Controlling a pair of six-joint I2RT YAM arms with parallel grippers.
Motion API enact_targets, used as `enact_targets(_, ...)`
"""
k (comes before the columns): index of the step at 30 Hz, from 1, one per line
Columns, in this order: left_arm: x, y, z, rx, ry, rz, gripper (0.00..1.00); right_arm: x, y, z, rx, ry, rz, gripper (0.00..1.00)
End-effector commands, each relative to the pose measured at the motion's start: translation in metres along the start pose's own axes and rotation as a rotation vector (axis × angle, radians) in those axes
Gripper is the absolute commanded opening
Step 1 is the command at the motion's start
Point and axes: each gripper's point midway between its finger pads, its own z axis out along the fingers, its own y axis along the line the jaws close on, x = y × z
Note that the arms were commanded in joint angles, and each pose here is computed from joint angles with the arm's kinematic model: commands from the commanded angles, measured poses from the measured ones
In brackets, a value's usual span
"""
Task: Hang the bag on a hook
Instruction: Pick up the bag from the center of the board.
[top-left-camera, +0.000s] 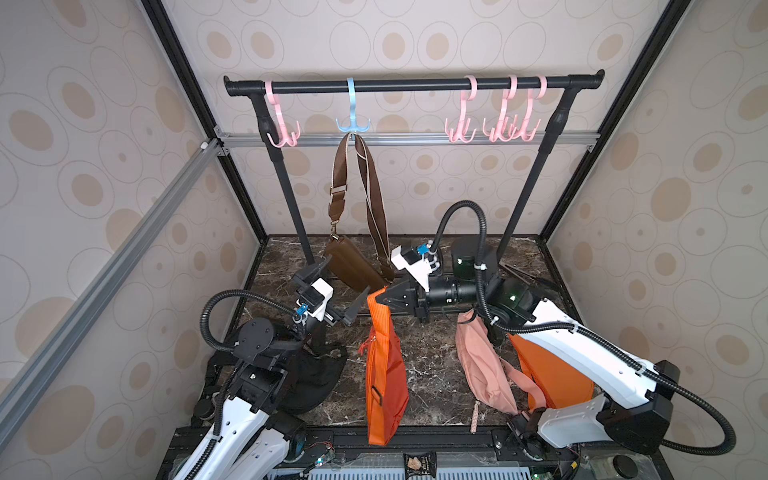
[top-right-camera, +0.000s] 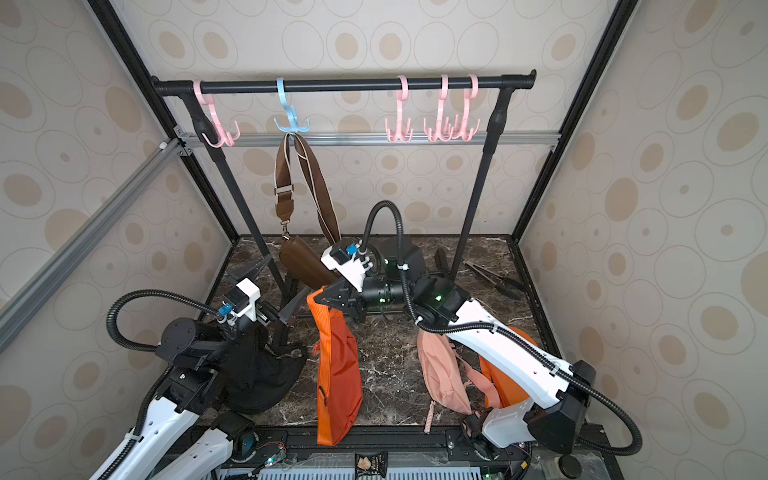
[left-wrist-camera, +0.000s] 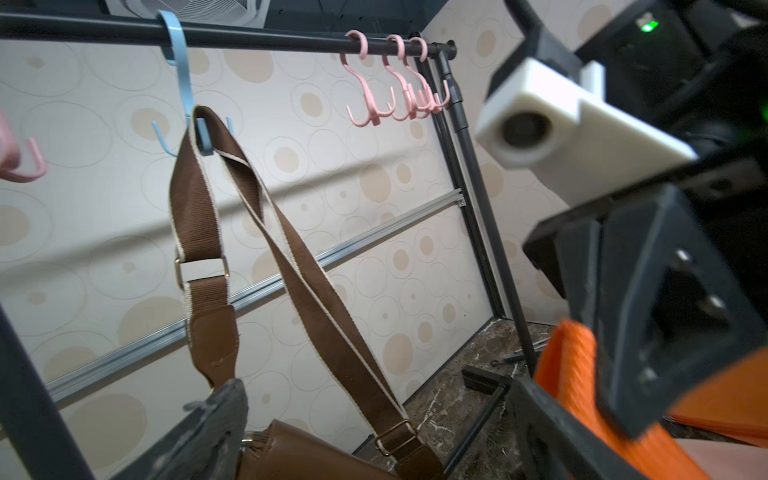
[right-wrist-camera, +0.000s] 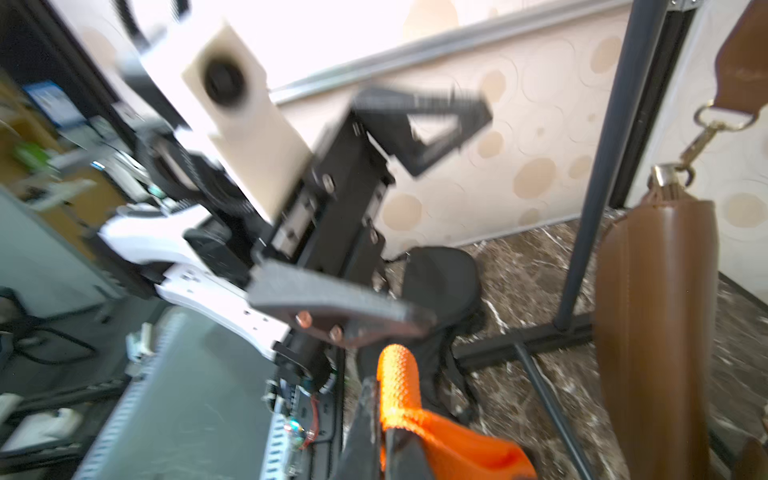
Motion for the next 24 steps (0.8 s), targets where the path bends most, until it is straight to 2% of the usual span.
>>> enact_targets(1,-0.017,-0.020,-0.004,0.125,-0.035,0.022,0.96,-0.040,0.032,-0.026,-0.162,-0.070,0.054,0.00)
enact_targets(5,-0.030,-0.045,-0.012,0.278,-0.072,-0.130,0.92,-0.048,0.027,-0.027,-0.098,-0.086,0.069,0.00)
enact_targets(8,-0.028,-0.071,-0.014,0.458,-0.057,-0.314,0.88,-0.056,0.019,-0.029,-0.026,-0.144,0.068,0.00)
enact_targets(10,-0.023,-0.083,-0.016,0.532,-0.070,-0.428,0.87,-0.061,0.018,-0.029,0.012,-0.175,0.045,0.00)
enact_targets(13,-0.017,-0.095,-0.021,0.583,-0.102,-0.524,0.87,-0.066,0.020,-0.026,0.045,-0.175,0.010,0.00)
enact_targets(18,-0.001,-0.110,-0.024,0.624,-0.058,-0.560,0.88,-0.076,0.017,-0.024,0.068,-0.183,-0.017,0.00)
enact_targets(21,0.017,-0.115,-0.024,0.620,0.023,-0.551,0.82,-0.085,0.012,-0.029,0.127,-0.213,-0.048,0.00)
enact_targets(24,0.024,-0.113,-0.029,0.575,0.058,-0.519,0.75,-0.092,0.008,-0.036,0.183,-0.220,-0.079,0.00)
